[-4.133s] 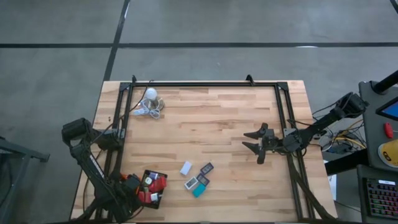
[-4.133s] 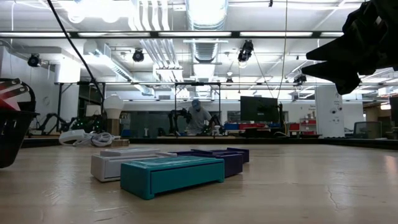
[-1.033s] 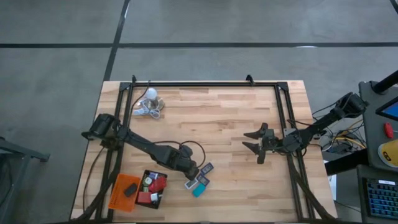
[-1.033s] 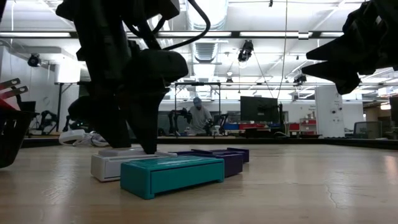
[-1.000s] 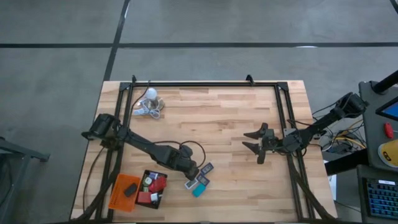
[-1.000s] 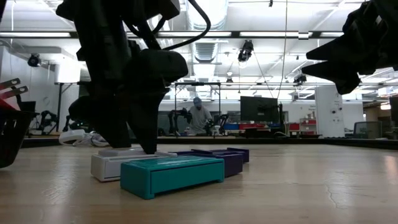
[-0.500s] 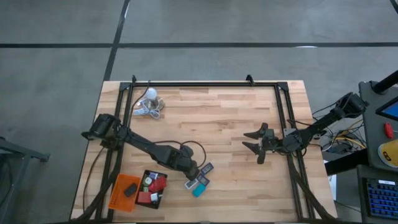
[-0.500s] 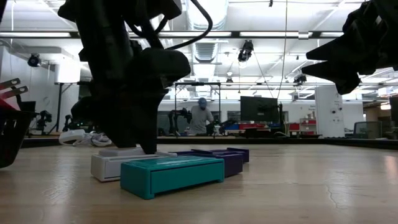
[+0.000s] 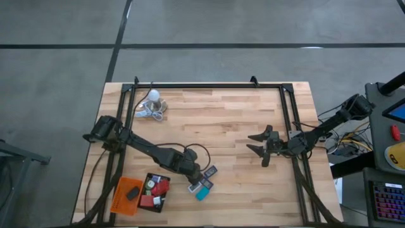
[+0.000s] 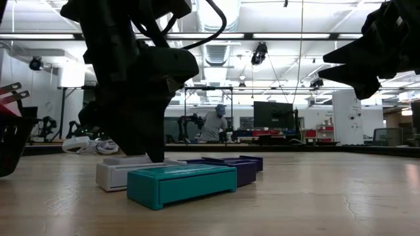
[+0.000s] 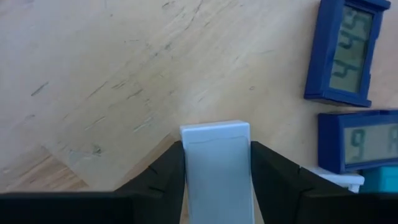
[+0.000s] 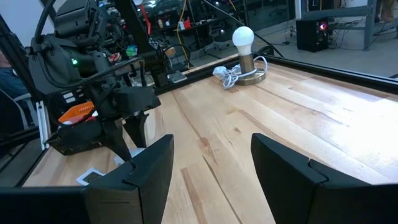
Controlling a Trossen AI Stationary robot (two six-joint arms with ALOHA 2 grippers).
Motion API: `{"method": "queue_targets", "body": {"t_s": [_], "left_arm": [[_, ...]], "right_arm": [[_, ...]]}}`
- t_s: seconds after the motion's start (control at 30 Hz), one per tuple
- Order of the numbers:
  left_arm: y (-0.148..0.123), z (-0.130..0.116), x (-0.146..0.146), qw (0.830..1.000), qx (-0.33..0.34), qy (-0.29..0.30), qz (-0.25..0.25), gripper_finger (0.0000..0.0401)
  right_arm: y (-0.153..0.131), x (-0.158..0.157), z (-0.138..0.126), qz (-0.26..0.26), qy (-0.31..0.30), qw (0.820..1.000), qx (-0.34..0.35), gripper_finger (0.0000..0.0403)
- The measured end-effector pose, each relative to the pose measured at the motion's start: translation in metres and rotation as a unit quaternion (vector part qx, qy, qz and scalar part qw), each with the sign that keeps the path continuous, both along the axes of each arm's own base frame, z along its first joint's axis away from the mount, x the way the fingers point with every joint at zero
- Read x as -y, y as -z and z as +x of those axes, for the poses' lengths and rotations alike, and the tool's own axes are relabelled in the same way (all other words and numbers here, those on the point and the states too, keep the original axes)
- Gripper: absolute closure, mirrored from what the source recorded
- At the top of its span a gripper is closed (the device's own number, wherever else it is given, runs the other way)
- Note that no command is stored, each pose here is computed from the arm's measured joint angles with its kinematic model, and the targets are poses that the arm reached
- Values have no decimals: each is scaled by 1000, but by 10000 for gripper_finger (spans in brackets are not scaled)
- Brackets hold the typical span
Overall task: Pick & Place Office items
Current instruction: Put the top white digital clock into the orange basket
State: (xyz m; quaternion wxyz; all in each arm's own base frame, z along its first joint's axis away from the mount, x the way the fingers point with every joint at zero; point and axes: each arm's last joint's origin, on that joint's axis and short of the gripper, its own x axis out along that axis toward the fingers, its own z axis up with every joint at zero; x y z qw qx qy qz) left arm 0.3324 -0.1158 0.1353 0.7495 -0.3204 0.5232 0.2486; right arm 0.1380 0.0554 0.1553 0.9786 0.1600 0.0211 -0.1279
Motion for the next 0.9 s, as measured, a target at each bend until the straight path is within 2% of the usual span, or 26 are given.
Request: {"method": "queue_targets", "body": {"t_s": [0.2,0.4,0.67,0.9], "left_arm": [[-20,-6,-2,1000,9,27,9,250],[-62,-24,-11,998,40,22,45,250],[-117,-72,-15,995,64,-15,77,250],[-135,-114,3,997,48,-8,67,250]], "right_arm": [[0,0,0,0,0,1000,0,193],[0,0,0,0,0,1000,0,193],[0,0,0,0,0,1000,0,193],[0,0,0,0,0,1000,0,193]]}}
